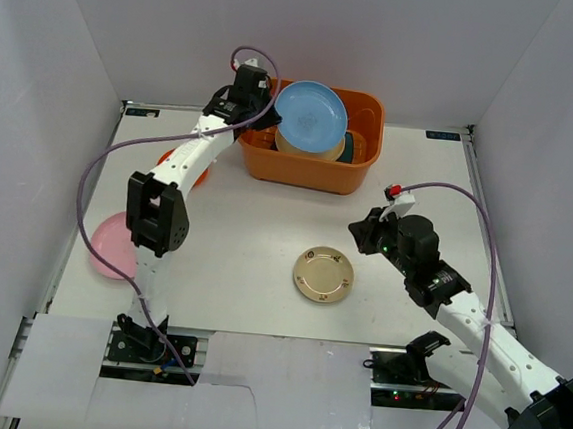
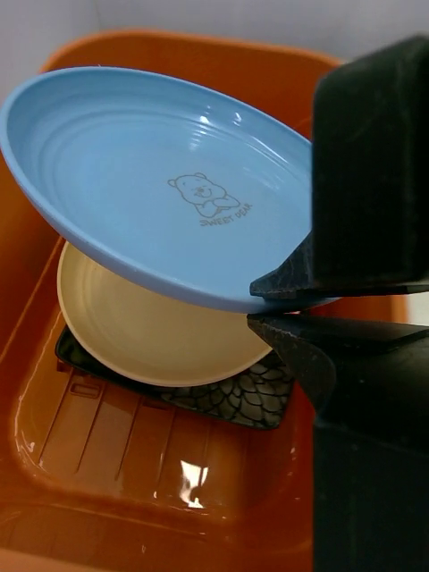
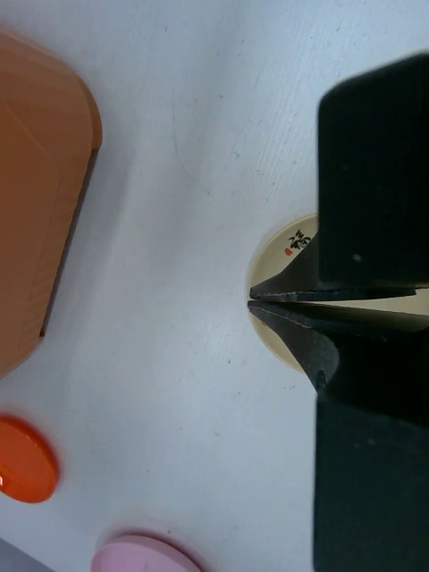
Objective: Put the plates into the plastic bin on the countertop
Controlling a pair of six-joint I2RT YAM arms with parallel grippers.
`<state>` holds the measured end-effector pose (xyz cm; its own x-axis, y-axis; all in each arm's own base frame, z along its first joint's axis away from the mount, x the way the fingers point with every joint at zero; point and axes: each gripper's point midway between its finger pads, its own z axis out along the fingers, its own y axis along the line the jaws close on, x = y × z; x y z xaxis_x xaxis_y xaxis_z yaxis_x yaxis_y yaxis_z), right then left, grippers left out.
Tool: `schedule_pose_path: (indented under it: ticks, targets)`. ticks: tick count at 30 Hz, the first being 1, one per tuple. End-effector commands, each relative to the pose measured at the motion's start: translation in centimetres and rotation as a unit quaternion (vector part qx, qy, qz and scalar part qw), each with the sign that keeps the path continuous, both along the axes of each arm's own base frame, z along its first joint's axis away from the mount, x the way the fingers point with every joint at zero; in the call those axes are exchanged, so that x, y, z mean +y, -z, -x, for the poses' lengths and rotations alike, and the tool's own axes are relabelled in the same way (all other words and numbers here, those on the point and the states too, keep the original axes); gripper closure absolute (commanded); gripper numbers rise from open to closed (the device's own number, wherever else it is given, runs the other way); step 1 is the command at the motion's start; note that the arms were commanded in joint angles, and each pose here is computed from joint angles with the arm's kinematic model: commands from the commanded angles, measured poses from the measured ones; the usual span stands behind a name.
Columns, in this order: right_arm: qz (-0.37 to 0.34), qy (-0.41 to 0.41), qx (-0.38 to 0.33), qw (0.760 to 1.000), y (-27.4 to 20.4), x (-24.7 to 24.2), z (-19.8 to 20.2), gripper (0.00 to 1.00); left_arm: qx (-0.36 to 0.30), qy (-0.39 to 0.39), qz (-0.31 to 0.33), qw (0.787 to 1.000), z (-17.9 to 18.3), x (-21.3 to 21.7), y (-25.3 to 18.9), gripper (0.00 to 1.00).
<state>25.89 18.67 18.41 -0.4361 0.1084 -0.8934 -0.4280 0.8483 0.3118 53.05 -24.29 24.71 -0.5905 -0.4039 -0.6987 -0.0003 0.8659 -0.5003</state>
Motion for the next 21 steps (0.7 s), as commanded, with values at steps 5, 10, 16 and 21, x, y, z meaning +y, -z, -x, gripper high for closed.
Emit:
schedule_pose_path:
  ticks: [5, 10, 16, 21]
  targets:
    - [-0.039, -0.07, -0.017, 0.997, -2.4, 2.9, 1.2, 0.92, -0.001, 0.011, 0.023, 1.0, -3.3, -2.2, 1.2, 0.79]
    - [-0.041, -0.1, -0.012, 0.994, -2.6, 5.2, 1.7, 0.82, -0.046, 0.047, 0.035, 0.997, -2.9, -3.0, -2.5, 0.22]
    - [-0.058, -0.14, 0.002, 0.988, -2.5, 10.1, 2.7, 0.78, -0.138, 0.064, 0.041, 0.987, 0.6, -1.4, -12.5, 0.05]
    - [-0.053, -0.186, 0.026, 0.981, -1.5, 17.0, 3.6, 0.78, -0.14, 0.093, 0.0, 0.986, 8.3, 1.7, -12.3, 0.04]
